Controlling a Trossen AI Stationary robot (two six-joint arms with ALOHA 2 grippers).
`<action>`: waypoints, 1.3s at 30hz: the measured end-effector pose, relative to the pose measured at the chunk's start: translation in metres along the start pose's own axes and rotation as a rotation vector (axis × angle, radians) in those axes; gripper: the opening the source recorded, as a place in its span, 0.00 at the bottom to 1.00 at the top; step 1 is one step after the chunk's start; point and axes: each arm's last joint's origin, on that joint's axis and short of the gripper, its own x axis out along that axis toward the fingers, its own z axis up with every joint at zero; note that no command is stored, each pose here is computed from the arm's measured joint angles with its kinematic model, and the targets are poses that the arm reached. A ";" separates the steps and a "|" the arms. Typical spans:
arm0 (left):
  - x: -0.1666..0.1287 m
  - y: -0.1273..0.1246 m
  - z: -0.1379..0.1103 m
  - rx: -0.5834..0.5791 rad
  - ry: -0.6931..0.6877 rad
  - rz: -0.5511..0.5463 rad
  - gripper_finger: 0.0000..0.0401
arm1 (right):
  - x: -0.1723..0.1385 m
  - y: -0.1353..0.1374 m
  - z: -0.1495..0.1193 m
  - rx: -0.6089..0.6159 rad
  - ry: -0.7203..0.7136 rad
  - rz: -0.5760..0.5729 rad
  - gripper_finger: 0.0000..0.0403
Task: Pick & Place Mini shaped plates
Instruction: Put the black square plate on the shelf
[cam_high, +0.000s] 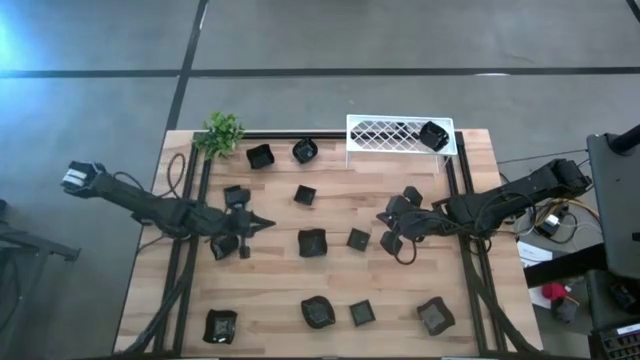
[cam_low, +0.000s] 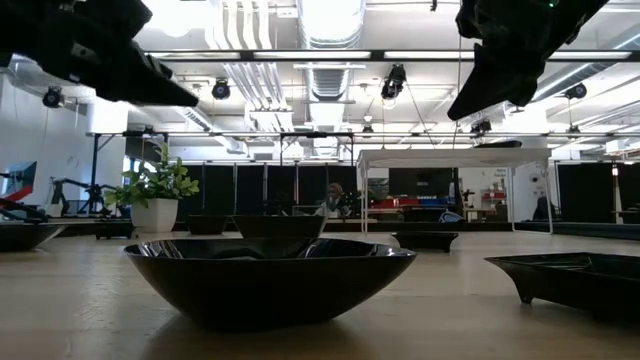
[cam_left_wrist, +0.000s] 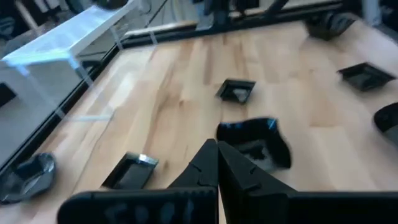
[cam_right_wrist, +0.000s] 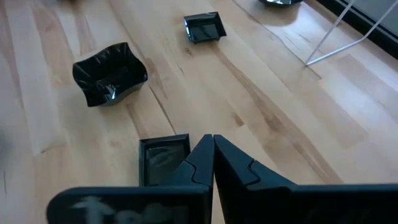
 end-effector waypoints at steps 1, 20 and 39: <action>0.002 -0.003 0.000 0.011 0.013 -0.012 0.00 | 0.000 0.000 0.000 0.001 -0.001 0.001 0.02; 0.006 -0.018 0.017 0.089 0.005 -0.012 0.00 | 0.031 0.013 -0.014 -0.033 0.093 -0.023 0.02; 0.005 -0.018 0.018 0.156 -0.001 -0.004 0.00 | 0.071 0.023 -0.028 0.030 0.139 -0.066 0.30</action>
